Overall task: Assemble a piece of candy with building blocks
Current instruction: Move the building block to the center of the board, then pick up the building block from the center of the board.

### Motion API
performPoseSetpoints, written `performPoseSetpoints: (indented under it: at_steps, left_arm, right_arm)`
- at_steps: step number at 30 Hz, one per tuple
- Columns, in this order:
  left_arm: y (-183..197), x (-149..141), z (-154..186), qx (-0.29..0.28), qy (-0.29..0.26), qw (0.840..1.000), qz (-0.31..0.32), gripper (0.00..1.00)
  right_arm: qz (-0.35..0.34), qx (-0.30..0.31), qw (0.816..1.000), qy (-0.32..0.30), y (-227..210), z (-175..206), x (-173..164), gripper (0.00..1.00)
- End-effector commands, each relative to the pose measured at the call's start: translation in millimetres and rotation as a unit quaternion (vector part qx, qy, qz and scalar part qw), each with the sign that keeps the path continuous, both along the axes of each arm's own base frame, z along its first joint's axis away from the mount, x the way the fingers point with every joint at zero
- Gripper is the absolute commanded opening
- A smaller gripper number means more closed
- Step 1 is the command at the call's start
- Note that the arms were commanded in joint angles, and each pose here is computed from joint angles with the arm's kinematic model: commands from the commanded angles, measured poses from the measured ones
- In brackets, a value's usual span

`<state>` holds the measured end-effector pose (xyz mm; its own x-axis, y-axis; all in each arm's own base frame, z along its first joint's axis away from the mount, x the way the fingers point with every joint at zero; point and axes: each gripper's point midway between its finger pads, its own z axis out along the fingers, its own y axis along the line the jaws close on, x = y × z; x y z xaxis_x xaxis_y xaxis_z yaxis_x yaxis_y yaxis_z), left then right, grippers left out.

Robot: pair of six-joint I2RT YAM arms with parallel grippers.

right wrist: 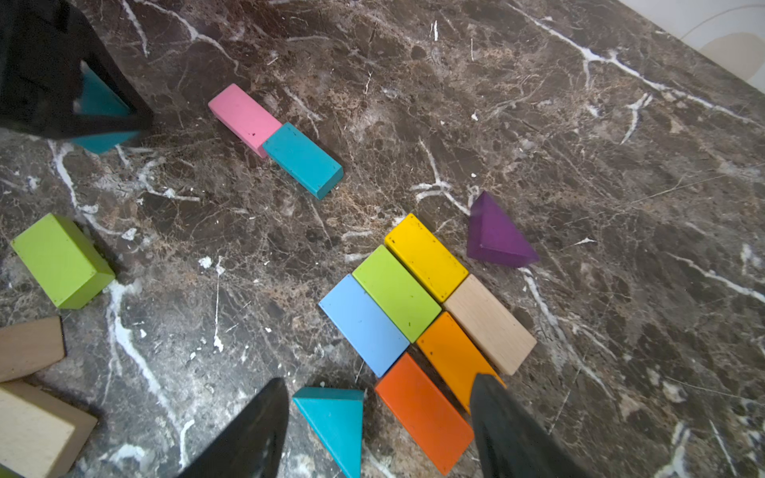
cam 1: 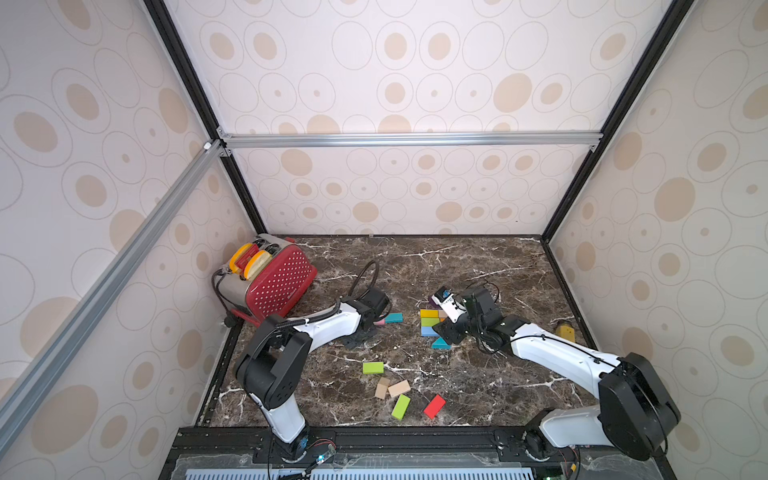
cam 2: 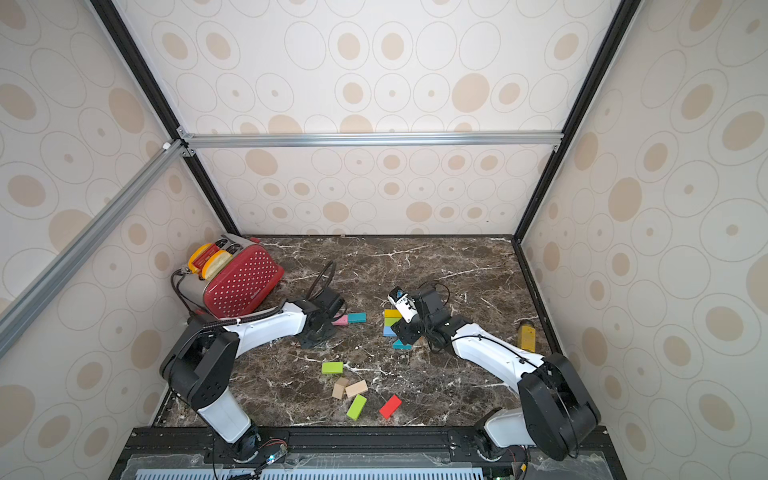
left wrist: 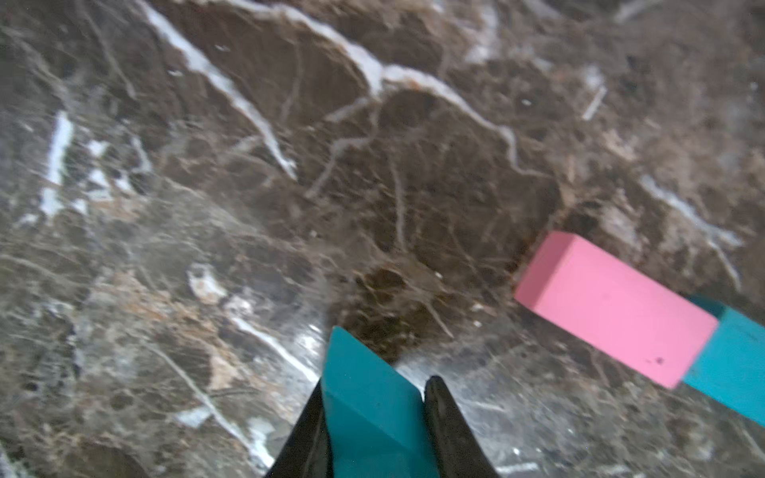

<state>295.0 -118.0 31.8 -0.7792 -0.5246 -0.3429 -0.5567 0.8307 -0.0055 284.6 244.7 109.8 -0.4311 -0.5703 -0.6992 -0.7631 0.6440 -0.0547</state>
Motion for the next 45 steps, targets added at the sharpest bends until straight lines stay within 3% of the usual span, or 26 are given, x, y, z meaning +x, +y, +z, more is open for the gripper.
performPoseSetpoints:
  at_steps: [1, 9, 12, 16, 21, 25, 31, 45]
  left_arm:
    - [21.8, -5.0, 0.1, 0.013, 0.009, 1.0, -0.007, 0.32]
    - [30.6, -1.2, -8.1, -0.004, 0.015, 1.0, -0.021, 0.59]
    - [30.3, 2.1, 9.4, -0.006, 0.0, 0.999, -0.035, 0.65]
    - [32.3, 7.6, 67.8, -0.009, -0.057, 0.997, -0.06, 0.67]
    - [39.8, -5.6, 139.2, 0.0, -0.109, 0.986, -0.124, 0.71]
    - [39.2, -25.0, 169.6, -0.015, -0.146, 0.973, -0.179, 0.73]
    - [49.2, -55.0, 187.6, -0.014, -0.169, 0.962, -0.215, 0.76]
    - [62.4, -69.1, 183.1, 0.018, -0.184, 0.953, -0.239, 0.79]
  right_arm:
    - [0.003, -0.001, 1.0, 0.017, 0.2, -5.1, -2.7, 0.73]
    - [0.043, 0.025, 0.998, 0.047, 13.8, -1.0, -16.2, 0.73]
    - [0.089, 0.033, 0.994, 0.046, 23.8, 4.5, -28.9, 0.72]
    - [0.187, 0.026, 0.981, 0.043, 49.6, 4.4, -61.5, 0.72]
    - [0.327, -0.064, 0.942, 0.037, 79.9, -22.1, -113.1, 0.71]
    - [0.389, -0.108, 0.914, 0.041, 96.0, -38.3, -133.5, 0.69]
    - [0.444, -0.146, 0.883, 0.042, 108.3, -62.2, -153.7, 0.66]
    - [0.464, -0.206, 0.859, 0.071, 97.9, -90.5, -156.7, 0.56]
